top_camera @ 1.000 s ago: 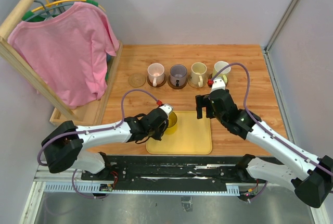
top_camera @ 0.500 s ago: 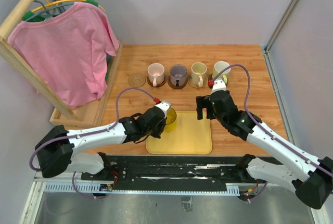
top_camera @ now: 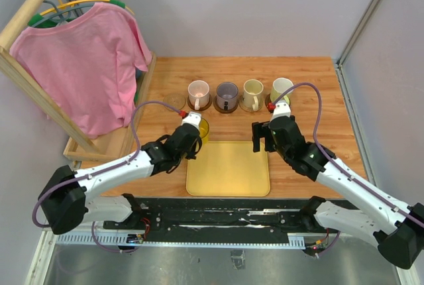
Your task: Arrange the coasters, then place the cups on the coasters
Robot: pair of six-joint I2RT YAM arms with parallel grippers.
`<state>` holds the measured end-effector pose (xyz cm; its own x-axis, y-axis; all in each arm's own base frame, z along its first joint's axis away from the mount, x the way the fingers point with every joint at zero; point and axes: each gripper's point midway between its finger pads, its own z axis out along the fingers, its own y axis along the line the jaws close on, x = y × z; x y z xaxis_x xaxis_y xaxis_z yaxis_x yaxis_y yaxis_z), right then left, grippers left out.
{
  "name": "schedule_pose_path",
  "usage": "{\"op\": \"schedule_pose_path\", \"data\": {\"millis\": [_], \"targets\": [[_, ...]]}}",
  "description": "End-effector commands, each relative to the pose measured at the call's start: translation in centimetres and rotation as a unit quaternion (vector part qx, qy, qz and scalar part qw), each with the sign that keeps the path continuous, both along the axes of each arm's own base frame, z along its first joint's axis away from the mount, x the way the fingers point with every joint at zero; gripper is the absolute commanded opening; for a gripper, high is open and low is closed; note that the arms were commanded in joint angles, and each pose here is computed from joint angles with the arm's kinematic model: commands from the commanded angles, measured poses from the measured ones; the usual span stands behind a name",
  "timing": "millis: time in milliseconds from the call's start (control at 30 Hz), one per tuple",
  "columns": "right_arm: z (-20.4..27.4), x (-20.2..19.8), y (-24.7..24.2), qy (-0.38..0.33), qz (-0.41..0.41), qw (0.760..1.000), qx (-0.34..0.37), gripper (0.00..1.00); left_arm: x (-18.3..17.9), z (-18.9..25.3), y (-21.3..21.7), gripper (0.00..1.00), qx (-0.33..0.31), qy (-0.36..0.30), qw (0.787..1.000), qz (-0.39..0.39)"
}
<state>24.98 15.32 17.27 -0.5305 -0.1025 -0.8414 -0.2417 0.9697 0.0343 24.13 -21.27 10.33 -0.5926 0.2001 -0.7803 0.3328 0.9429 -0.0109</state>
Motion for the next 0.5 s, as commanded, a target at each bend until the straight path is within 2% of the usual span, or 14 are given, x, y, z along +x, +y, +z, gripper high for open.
{"op": "schedule_pose_path", "data": {"millis": [0, 467], "targets": [[0.5, 0.5, -1.3, -0.019, -0.024, 1.0, -0.006, 0.91, 4.0, 2.9, 2.0, 0.01, -0.026, -0.052, 0.996, 0.061], [1.2, 1.3, -2.1, -0.037, -0.038, 0.998, -0.018, 0.9, 11.0, 2.2, 10.2, 0.01, -0.023, -0.068, 0.982, 0.177]]}}
